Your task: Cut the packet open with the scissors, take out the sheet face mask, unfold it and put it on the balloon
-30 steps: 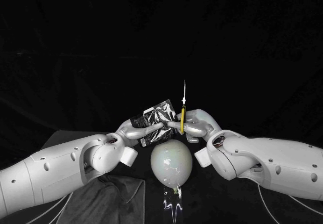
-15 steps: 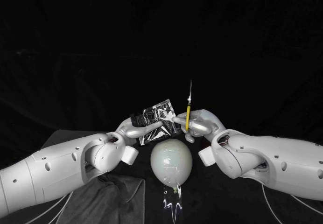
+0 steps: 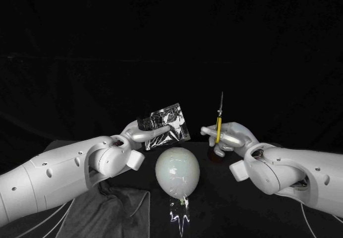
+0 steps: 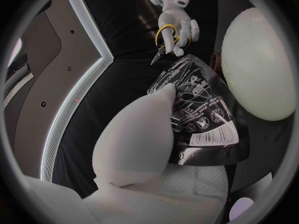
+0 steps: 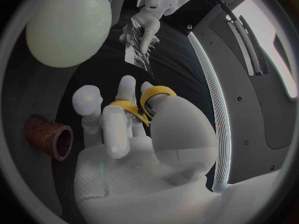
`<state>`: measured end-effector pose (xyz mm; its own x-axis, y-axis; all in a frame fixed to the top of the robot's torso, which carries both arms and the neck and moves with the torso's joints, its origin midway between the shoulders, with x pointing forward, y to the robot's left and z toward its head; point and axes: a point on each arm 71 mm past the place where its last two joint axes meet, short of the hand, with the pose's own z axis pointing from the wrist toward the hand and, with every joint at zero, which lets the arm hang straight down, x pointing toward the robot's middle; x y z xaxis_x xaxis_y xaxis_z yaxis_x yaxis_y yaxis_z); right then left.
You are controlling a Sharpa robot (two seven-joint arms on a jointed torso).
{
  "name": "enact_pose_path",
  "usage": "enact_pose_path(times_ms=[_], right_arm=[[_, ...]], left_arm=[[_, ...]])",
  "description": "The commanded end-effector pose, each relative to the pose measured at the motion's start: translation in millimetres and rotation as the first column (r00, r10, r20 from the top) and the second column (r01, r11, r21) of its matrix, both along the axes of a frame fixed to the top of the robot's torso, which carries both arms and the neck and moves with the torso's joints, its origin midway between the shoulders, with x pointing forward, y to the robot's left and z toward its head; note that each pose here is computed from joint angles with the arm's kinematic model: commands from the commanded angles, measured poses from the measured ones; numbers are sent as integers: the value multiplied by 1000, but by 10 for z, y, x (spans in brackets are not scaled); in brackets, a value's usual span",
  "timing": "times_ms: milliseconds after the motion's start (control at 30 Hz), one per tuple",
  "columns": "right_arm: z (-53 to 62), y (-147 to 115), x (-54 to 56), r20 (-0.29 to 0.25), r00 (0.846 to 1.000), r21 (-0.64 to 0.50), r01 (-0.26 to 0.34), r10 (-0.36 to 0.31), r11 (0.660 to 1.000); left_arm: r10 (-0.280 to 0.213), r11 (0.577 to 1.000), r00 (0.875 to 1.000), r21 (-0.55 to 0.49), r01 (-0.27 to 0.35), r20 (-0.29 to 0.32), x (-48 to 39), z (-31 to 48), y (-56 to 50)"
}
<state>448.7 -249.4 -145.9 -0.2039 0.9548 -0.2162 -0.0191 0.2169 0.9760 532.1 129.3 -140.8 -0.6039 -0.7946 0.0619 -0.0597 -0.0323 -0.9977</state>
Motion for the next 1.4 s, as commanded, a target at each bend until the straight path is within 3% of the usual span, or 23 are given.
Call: enact_pose_path(times_ms=[33, 267, 600, 700, 800, 967, 1400], right_arm=[[-101, 11, -127, -45, 994, 52, -95, 97, 994], [-489, -104, -466, -143, 982, 17, -125, 126, 992], [-761, -34, -769, -183, 966, 5, -186, 184, 983], [-829, -17, -837, -202, 964, 21, -173, 173, 985], [-900, -6, -897, -254, 957, 79, -126, 142, 989], [-960, 11, -967, -298, 945, 124, -99, 132, 987], [-1001, 122, -1064, -294, 932, 80, -199, 214, 977]], left_arm=[[-56, 998, 998, 43, 56, -7, 29, 5, -90], [-99, 992, 995, 78, 101, -33, 123, -3, -294], [-123, 988, 991, 86, 126, -43, 167, -7, -505], [-128, 988, 991, 84, 132, -49, 170, -9, -543], [-140, 986, 989, 83, 144, -57, 167, -15, -568], [-143, 985, 987, 88, 149, -68, 174, -28, -572], [-157, 983, 984, 87, 164, -86, 198, -41, -653]])
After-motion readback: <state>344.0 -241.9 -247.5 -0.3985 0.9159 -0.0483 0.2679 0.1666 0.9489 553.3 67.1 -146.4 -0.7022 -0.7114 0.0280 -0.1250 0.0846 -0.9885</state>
